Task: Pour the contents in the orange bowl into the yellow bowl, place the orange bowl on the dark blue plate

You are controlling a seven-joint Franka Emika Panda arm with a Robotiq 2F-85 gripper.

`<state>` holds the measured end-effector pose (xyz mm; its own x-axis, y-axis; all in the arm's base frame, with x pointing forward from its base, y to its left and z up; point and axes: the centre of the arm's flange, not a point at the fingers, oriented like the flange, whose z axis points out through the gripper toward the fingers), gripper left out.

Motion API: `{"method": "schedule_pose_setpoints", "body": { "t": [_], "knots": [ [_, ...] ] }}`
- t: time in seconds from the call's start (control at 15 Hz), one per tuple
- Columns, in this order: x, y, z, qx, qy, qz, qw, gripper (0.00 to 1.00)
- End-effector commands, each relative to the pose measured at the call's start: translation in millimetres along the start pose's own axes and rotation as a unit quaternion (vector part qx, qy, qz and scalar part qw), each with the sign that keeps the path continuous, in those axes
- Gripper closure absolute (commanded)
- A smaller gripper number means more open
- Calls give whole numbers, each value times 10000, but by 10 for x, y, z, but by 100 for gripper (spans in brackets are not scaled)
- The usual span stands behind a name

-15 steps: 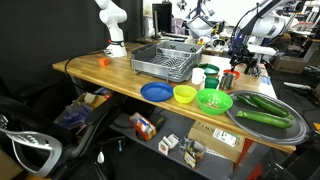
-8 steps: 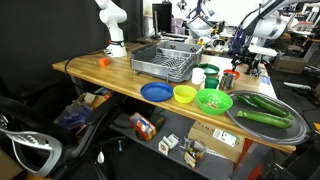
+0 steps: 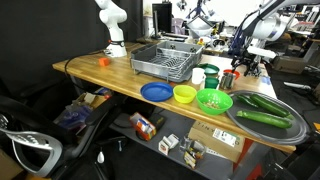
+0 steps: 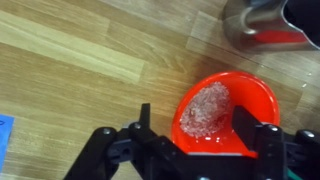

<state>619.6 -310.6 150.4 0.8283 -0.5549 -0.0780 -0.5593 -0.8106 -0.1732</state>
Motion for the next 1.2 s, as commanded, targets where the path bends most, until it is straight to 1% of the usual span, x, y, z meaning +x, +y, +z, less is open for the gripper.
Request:
{"method": "schedule_pose_setpoints", "body": {
  "t": [0.0,0.4,0.53,0.8,1.13],
  "knots": [
    [47,61,27,217,-87,186,9996,47],
    [44,68,97,341,-139,244,9990,89],
    [49,49,85,361,-122,243,9990,100],
    [33,38,74,438,-142,220,9987,98],
    [3,107,55,397,-197,260,9987,98]
  ]
}}
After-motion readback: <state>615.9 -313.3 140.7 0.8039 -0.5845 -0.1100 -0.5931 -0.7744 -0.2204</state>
